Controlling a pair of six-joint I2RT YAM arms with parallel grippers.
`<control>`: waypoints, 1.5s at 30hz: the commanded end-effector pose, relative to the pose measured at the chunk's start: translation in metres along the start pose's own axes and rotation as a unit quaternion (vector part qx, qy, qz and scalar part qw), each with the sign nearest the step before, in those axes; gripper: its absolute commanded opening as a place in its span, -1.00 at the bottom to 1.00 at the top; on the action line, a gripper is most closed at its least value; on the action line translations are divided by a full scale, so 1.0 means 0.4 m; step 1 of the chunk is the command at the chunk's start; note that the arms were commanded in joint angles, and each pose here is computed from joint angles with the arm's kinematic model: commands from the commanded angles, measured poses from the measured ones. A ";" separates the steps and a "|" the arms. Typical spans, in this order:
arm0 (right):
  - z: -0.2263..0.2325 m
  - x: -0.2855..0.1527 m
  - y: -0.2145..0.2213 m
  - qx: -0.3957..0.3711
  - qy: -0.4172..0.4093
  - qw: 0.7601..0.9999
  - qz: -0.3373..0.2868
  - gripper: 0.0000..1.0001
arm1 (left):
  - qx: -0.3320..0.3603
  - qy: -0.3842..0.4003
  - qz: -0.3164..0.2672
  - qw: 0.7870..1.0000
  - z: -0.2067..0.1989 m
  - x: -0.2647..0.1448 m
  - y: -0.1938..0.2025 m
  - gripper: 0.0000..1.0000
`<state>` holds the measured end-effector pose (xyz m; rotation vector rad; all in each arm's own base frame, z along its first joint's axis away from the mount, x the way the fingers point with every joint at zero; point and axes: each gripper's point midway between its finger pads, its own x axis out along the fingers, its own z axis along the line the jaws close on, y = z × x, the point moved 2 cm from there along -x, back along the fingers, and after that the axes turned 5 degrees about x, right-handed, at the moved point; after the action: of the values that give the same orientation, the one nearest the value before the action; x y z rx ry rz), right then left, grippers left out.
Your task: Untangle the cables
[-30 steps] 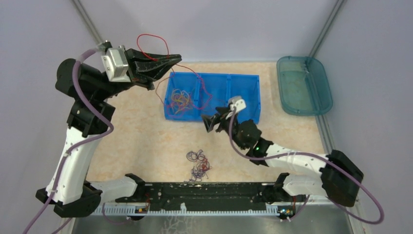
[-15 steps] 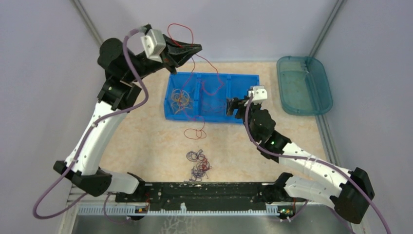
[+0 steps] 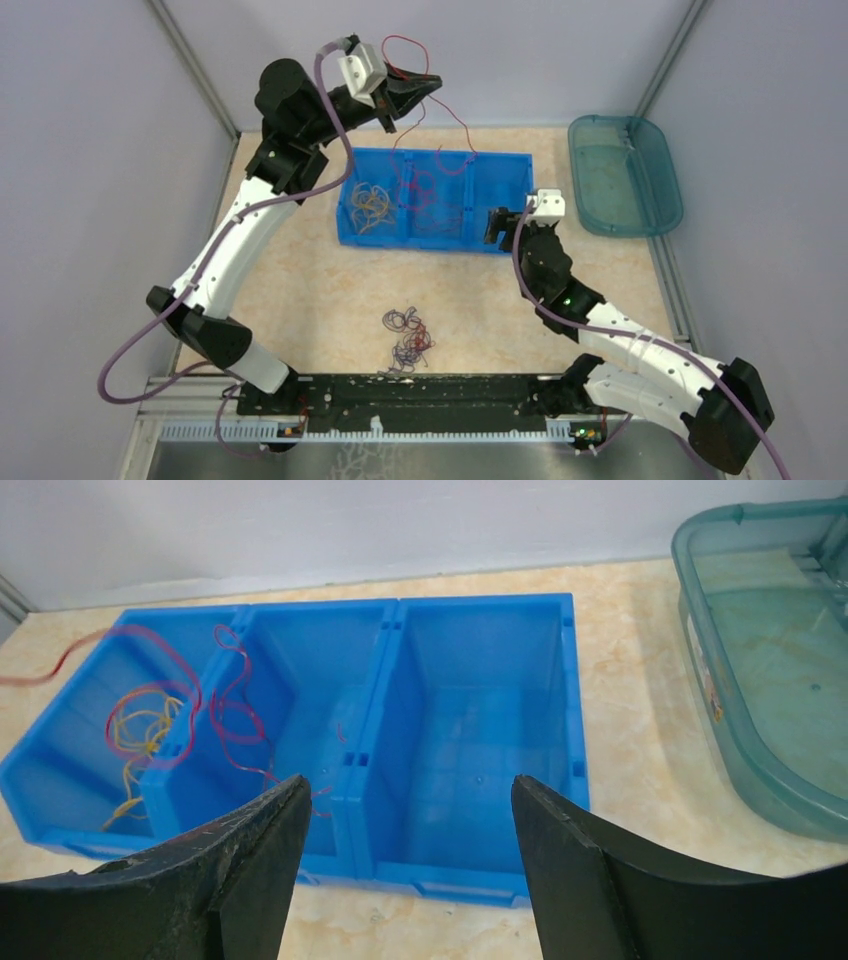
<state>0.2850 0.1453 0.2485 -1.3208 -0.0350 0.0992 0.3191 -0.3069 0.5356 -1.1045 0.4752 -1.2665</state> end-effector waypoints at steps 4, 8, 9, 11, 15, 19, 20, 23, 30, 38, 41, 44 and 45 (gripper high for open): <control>-0.027 -0.003 -0.038 0.028 0.012 0.999 -0.032 0.47 | 0.046 -0.029 0.009 0.998 0.047 0.052 0.089 -1.00; -0.038 -0.007 -0.032 0.030 0.014 0.999 -0.032 0.47 | 0.049 -0.054 0.046 0.996 0.064 0.064 0.201 -1.00; -0.041 -0.008 -0.031 0.030 0.014 0.999 -0.032 0.47 | 0.048 -0.063 0.054 0.995 0.067 0.063 0.229 -1.00; -0.050 -0.008 -0.030 0.029 0.018 0.999 -0.032 0.47 | 0.053 -0.081 0.080 0.992 0.073 0.061 0.292 -1.00; -0.060 -0.006 -0.031 0.032 0.022 0.999 -0.029 0.48 | 0.089 -0.132 0.154 0.975 0.091 0.047 0.423 -1.00; -0.064 -0.006 -0.037 0.035 0.022 0.999 -0.029 0.47 | 0.111 -0.156 0.231 0.954 0.107 0.025 0.535 -1.00; -0.066 -0.006 -0.038 0.035 0.023 0.999 -0.029 0.47 | 0.114 -0.153 0.252 0.949 0.104 0.017 0.561 -1.00; -0.068 -0.006 -0.037 0.037 0.024 0.999 -0.026 0.47 | 0.112 -0.135 0.293 0.940 0.088 0.002 0.616 -1.00; -0.069 -0.007 -0.042 0.042 0.022 0.999 -0.024 0.47 | 0.121 -0.107 0.351 0.922 0.040 -0.020 0.700 -1.00; -0.064 -0.007 -0.048 0.042 0.020 0.999 -0.020 0.47 | 0.042 -0.077 0.347 0.934 -0.011 0.035 0.712 -0.93; -0.064 -0.011 -0.053 0.045 0.020 0.999 -0.020 0.47 | 0.020 -0.079 0.336 0.938 -0.020 0.066 0.707 -0.94; -0.065 -0.014 -0.054 0.048 0.019 0.998 -0.020 0.47 | 0.001 -0.082 0.325 0.942 -0.028 0.093 0.704 -0.94; -0.067 -0.015 -0.051 0.049 0.020 0.998 -0.019 0.46 | -0.002 -0.085 0.321 0.943 -0.028 0.101 0.701 -0.94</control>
<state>0.2826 0.1160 0.2317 -1.2896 0.0355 0.0870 0.4705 -0.3547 0.2914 -0.8578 0.6142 -0.5669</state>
